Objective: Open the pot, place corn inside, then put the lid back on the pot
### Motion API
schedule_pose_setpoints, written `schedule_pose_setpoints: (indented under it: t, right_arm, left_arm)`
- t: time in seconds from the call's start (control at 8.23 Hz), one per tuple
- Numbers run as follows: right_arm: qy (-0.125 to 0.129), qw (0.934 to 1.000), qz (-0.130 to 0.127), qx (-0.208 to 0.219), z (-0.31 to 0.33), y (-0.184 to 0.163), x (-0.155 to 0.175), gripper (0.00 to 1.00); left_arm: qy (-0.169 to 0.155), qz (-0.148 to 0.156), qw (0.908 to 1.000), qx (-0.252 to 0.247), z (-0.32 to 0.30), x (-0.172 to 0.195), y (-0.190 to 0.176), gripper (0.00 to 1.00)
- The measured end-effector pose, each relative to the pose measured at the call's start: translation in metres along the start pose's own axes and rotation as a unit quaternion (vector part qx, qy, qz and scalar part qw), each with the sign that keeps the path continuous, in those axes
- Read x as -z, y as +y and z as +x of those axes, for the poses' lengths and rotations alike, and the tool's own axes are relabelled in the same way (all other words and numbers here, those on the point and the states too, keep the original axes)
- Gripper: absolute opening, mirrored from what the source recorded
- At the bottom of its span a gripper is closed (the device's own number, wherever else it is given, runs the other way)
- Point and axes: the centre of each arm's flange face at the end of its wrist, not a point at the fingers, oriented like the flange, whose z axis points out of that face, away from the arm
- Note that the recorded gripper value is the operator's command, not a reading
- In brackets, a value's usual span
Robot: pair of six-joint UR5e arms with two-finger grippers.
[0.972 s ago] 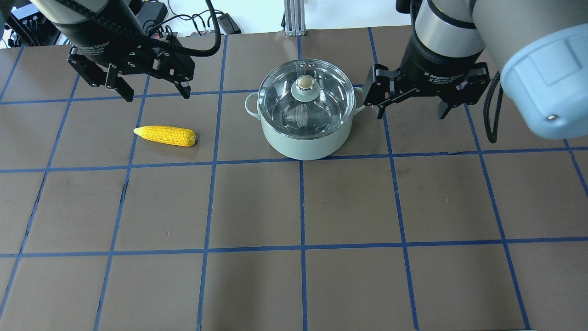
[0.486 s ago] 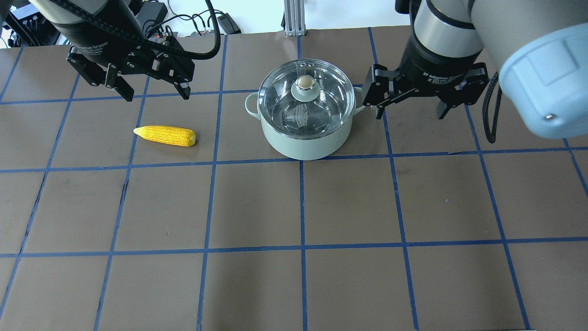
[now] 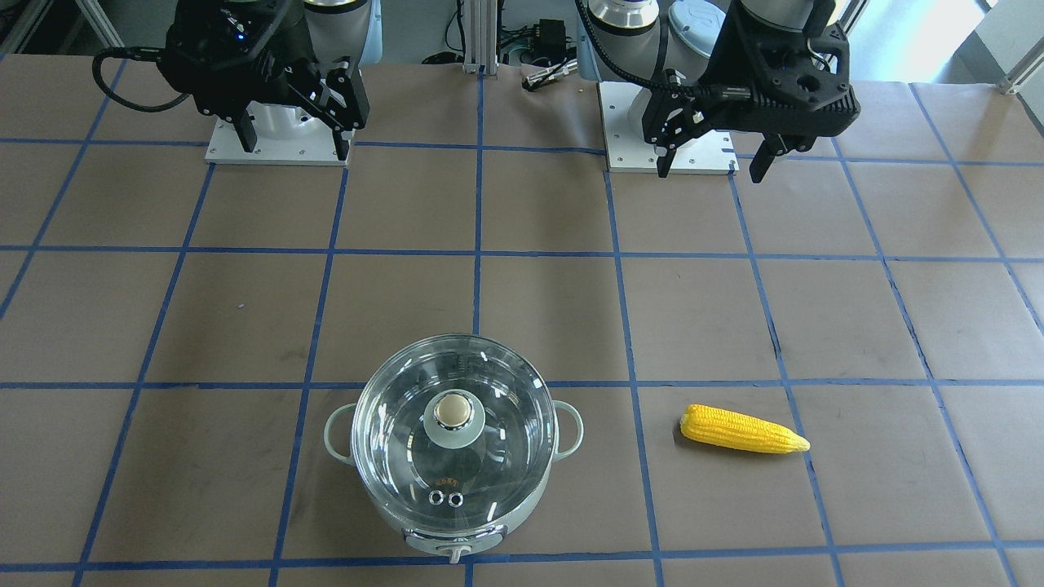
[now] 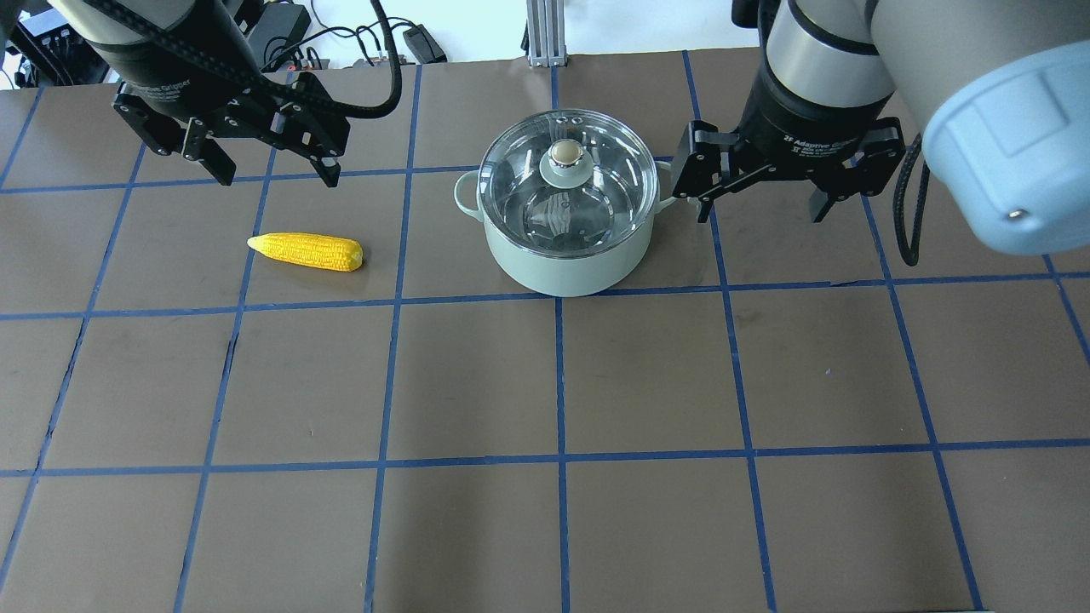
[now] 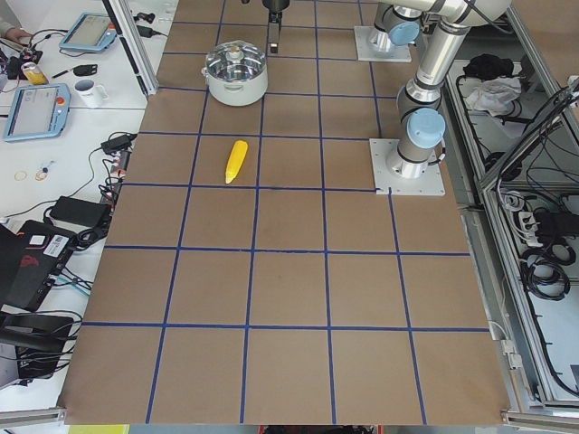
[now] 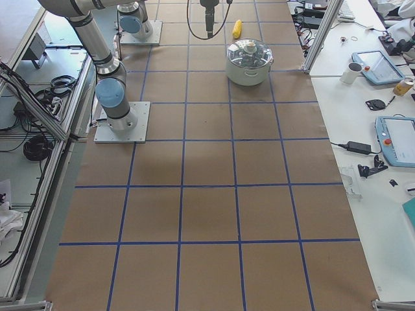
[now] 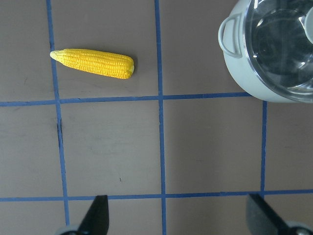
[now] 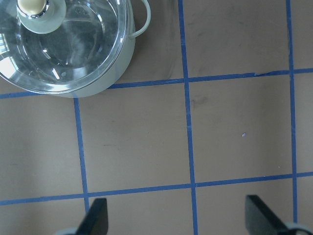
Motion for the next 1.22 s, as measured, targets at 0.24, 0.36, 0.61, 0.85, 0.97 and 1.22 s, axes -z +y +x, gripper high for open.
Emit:
schedule_pose_setpoints:
  t: [0.24,0.36,0.61,0.85,0.97,1.22]
  right_arm:
    - [0.001,0.9999,0.007,-0.008,-0.008,-0.036,0.003,1.00]
    - [0.001,0.9999,0.010,-0.013,-0.017,-0.066,0.004,1.00]
    - [-0.008,0.9995,0.026,-0.016,-0.047,-0.124,-0.029,1.00]
    - [-0.013,0.9989,0.045,-0.006,-0.107,-0.160,-0.098,1.00]
    - [-0.021,0.9980,0.060,0.006,-0.131,-0.168,-0.123,1.00]
    - [-0.031,0.9969,0.069,0.022,-0.157,-0.175,-0.162,1.00]
  left_arm:
    - [-0.006,-0.004,0.9974,0.071,-0.012,-0.013,-0.017,1.00]
    - [-0.008,-0.010,0.9939,0.110,-0.024,-0.022,-0.026,1.00]
    - [-0.018,-0.019,0.9867,0.160,-0.059,-0.036,-0.039,1.00]
    - [-0.023,-0.025,0.9794,0.199,-0.081,-0.047,-0.048,1.00]
    - [-0.025,-0.026,0.9692,0.244,-0.087,-0.059,-0.053,1.00]
    - [-0.032,-0.038,0.9280,0.369,-0.092,-0.090,-0.056,1.00]
